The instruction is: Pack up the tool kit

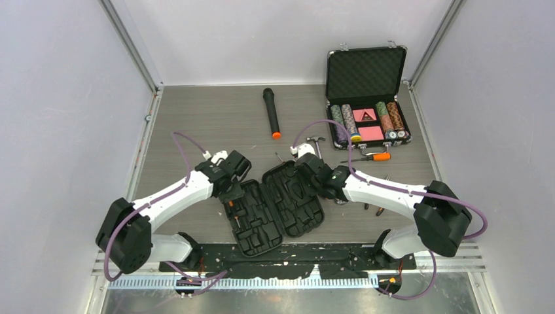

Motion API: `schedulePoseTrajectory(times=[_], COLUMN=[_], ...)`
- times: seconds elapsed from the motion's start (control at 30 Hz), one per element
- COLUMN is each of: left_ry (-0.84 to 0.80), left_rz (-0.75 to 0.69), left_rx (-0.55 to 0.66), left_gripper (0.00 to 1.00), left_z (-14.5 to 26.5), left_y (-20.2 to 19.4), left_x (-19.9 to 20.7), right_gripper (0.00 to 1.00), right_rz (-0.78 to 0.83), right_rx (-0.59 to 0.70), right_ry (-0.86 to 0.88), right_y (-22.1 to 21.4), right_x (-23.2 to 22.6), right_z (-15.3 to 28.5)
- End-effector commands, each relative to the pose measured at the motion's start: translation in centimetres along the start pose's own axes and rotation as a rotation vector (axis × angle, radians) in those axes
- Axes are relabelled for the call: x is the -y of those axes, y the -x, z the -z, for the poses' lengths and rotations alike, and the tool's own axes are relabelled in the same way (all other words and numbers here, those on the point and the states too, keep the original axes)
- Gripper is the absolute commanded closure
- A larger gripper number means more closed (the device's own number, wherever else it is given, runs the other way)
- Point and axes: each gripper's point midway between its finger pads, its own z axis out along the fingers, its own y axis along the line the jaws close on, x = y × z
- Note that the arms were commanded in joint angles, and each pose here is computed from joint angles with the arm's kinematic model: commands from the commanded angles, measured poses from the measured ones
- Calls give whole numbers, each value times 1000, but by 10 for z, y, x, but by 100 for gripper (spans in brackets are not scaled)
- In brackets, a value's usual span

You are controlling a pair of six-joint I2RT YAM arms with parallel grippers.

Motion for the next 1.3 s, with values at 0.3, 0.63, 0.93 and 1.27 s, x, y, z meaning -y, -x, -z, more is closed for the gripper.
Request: schedulePoseTrajectory(times=[0.3, 0.63, 0.93, 1.27], left_ry=[41, 20, 35, 12], left_rz=[59, 92, 85, 23], left_rx=[-91, -128, -176, -170], left_gripper=[86, 88, 100, 100], left_z=[3, 0, -17, -50], left_y=[-36, -54, -68, -1], left_x=[-25, -26, -24, 3], right_gripper=[73, 73, 73, 76], right_rz=[-37, -39, -45, -81], right_rx=[79, 78, 81, 86], right_ry=[49, 47, 47, 8], right_y=[25, 25, 25, 18], right_x=[-11, -11, -11, 0], right_z=[14, 13, 14, 16])
